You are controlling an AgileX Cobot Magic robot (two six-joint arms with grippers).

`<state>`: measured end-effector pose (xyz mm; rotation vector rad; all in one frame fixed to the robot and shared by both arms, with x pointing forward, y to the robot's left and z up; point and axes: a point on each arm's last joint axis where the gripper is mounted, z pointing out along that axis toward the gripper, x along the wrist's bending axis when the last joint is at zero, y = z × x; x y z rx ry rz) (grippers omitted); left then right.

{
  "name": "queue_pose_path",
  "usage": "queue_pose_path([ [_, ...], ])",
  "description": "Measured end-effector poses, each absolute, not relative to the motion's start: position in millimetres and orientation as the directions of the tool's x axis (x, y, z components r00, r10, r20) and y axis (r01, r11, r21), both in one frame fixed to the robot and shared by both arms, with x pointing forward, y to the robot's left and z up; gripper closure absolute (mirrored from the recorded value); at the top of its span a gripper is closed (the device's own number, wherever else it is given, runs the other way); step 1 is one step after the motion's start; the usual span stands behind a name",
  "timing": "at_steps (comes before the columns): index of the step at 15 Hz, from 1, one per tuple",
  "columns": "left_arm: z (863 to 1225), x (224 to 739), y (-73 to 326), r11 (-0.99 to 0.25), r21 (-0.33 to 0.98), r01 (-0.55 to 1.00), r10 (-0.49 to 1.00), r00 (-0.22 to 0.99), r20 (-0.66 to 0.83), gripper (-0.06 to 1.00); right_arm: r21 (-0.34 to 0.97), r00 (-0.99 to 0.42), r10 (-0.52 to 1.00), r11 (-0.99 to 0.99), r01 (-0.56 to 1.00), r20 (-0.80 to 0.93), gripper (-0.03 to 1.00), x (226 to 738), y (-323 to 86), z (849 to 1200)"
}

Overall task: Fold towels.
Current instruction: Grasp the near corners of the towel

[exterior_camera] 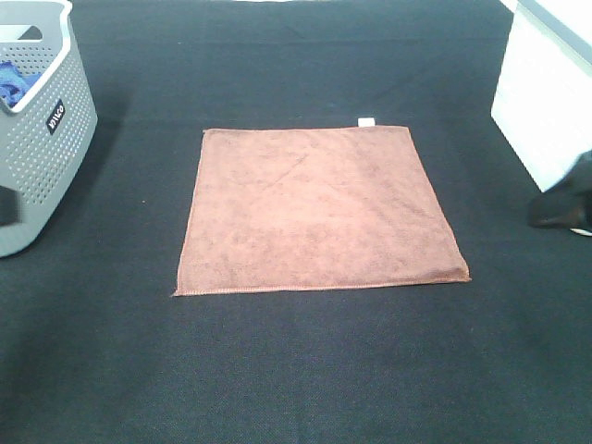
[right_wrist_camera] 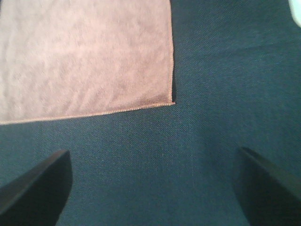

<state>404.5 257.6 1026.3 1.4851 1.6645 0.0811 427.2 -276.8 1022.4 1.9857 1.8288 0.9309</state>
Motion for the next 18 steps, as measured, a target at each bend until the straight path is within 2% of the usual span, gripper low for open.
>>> queue_pose_path([
  [1, 1026.3, 404.5, 257.6, 0.283, 0.569, 0.772, 0.829, 0.1, -0.549, 0.32, 0.605, -0.012, 0.965, -0.156, 0.781, 0.263, 0.11, 427.2, -276.8, 1022.4],
  [6, 966.8, 453.0, 249.5, 0.304, 0.38, 0.873, 0.765, 0.014, -0.644, 0.32, 0.513, -0.004, 0.953, -0.16, 0.844, 0.304, 0.13, 459.4, -272.0, 1000.2],
  [7, 950.3, 462.1, 247.6, 0.324, 0.327, 0.888, 0.741, -0.023, -0.672, 0.32, 0.477, -0.01, 0.951, -0.146, 0.867, 0.31, 0.13, 470.5, -270.3, 995.3],
  [10, 930.7, 483.9, 244.3, 0.334, 0.264, 0.905, 0.706, -0.055, -0.706, 0.32, 0.36, -0.03, 0.936, -0.106, 0.927, 0.352, 0.13, 501.0, -263.8, 981.3],
  [15, 909.5, 514.8, 243.3, 0.33, 0.214, 0.919, 0.696, -0.084, -0.713, 0.32, 0.282, -0.06, 0.904, -0.068, 0.957, 0.423, 0.14, 542.0, -261.4, 955.6],
  [18, 889.3, 528.6, 243.7, 0.309, 0.192, 0.931, 0.709, -0.092, -0.699, 0.32, 0.26, -0.02, 0.861, -0.131, 0.957, 0.508, 0.15, 562.7, -285.8, 935.2],
])
